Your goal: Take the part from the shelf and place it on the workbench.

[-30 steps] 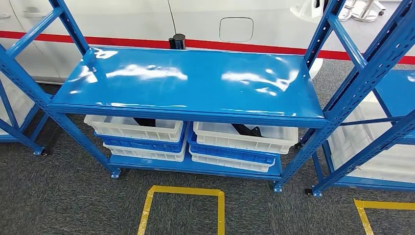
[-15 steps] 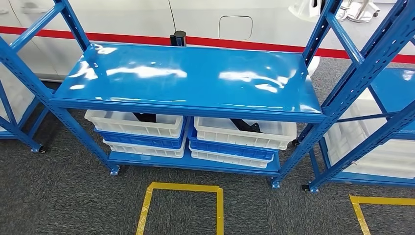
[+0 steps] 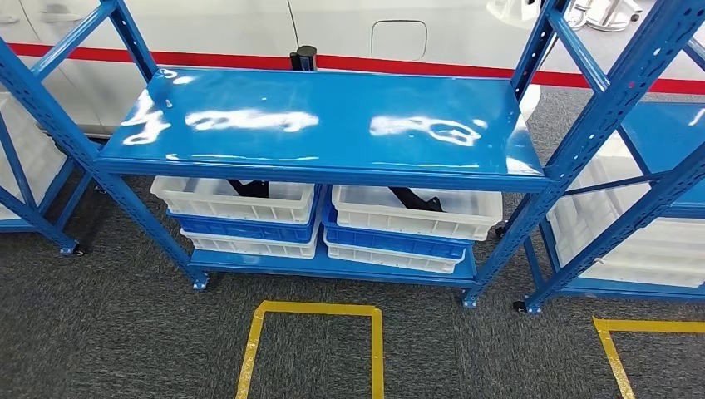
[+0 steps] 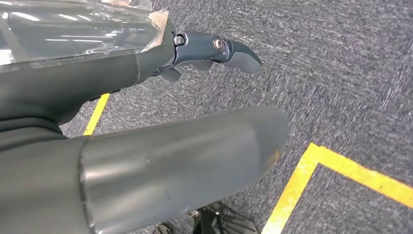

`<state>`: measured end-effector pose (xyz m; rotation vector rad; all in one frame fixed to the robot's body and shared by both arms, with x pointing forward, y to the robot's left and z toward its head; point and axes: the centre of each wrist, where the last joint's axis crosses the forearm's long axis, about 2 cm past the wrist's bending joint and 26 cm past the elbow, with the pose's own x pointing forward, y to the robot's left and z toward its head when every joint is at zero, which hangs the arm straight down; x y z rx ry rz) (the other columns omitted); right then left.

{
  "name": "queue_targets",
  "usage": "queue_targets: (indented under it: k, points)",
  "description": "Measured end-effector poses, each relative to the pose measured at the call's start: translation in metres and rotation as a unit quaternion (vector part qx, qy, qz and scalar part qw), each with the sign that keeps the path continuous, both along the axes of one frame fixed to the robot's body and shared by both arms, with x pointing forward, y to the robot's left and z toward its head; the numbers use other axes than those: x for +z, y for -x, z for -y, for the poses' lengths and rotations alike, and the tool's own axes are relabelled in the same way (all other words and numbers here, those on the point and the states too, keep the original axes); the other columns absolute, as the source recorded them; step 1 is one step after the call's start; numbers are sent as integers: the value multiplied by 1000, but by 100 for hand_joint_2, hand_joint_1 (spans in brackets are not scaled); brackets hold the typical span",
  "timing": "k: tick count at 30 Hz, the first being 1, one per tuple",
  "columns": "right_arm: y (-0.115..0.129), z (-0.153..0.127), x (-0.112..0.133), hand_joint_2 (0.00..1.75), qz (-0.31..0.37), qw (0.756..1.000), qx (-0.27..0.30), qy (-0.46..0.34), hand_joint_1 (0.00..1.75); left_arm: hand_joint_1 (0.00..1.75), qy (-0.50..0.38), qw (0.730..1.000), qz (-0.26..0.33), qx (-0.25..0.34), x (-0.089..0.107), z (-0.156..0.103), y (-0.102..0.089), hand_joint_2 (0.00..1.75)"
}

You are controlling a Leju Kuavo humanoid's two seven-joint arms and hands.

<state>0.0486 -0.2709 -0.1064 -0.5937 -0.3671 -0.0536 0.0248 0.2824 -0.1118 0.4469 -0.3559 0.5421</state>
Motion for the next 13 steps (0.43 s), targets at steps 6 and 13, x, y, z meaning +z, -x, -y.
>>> queue_targets:
  k: [6, 13]
  points:
    - [2, 0, 0, 0, -2, 1000, -1, -1, 0, 0, 2, 1000, 3, -2, 0, 0, 0, 0]
    - [4, -1, 0, 0, -4, 1000, -8, -3, 0, 0, 1, 1000, 7, -7, 0, -1, -2, 0]
